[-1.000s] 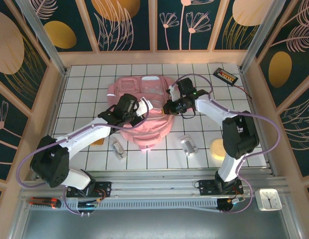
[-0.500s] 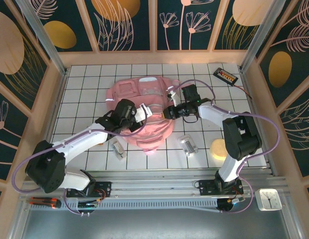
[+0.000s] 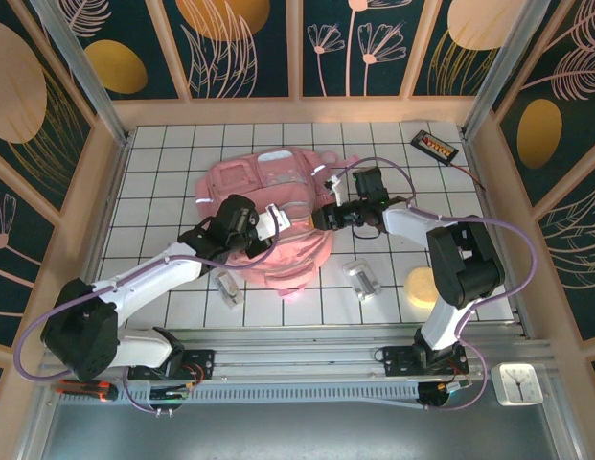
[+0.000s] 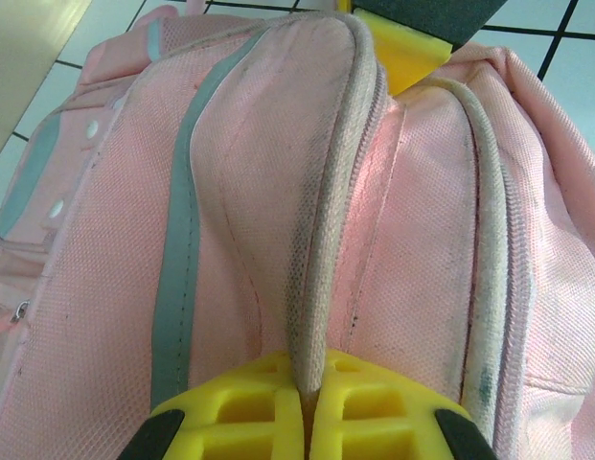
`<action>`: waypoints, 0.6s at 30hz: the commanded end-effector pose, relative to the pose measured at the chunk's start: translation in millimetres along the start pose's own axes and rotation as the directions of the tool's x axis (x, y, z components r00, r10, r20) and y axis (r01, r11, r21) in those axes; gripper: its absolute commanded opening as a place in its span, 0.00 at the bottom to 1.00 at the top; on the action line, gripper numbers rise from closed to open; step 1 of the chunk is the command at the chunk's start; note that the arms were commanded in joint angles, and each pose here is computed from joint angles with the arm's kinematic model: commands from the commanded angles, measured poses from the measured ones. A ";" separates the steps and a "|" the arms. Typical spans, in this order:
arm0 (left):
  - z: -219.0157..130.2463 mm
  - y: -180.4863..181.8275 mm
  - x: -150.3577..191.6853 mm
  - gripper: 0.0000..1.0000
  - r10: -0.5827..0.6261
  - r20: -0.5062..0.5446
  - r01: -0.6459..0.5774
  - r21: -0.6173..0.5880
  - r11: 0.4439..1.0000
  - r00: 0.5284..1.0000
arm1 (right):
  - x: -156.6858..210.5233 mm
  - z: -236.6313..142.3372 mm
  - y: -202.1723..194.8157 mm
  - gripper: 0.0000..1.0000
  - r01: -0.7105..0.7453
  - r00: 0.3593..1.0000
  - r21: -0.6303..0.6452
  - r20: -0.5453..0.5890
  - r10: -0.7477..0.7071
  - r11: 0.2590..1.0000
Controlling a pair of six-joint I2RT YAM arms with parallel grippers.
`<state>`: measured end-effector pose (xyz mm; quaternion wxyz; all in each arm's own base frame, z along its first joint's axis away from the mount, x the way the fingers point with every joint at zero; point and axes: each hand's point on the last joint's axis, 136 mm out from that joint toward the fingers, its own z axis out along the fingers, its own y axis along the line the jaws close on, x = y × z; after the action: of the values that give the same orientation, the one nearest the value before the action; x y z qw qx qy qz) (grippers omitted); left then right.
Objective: Pack books, pencil case, and school supplies into a backpack
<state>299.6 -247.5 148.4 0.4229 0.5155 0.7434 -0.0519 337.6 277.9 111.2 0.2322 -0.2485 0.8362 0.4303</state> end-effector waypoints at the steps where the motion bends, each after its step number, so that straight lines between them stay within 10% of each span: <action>1: -14.5 -30.5 -38.9 0.00 0.068 0.175 -0.089 0.119 0.989 0.982 | -10.2 -0.6 8.4 0.34 0.034 0.998 -0.035 0.050 -0.032 0.999; 18: -14.2 -29.8 -35.3 0.00 0.080 0.160 -0.099 0.113 0.989 0.984 | 3.4 -11.0 7.3 0.35 0.013 0.997 -0.034 0.071 -0.011 0.999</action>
<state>292.0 -251.1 146.6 0.4189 0.5331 0.7328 -0.0575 328.1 271.1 106.3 0.2424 -0.2400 0.8295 0.4421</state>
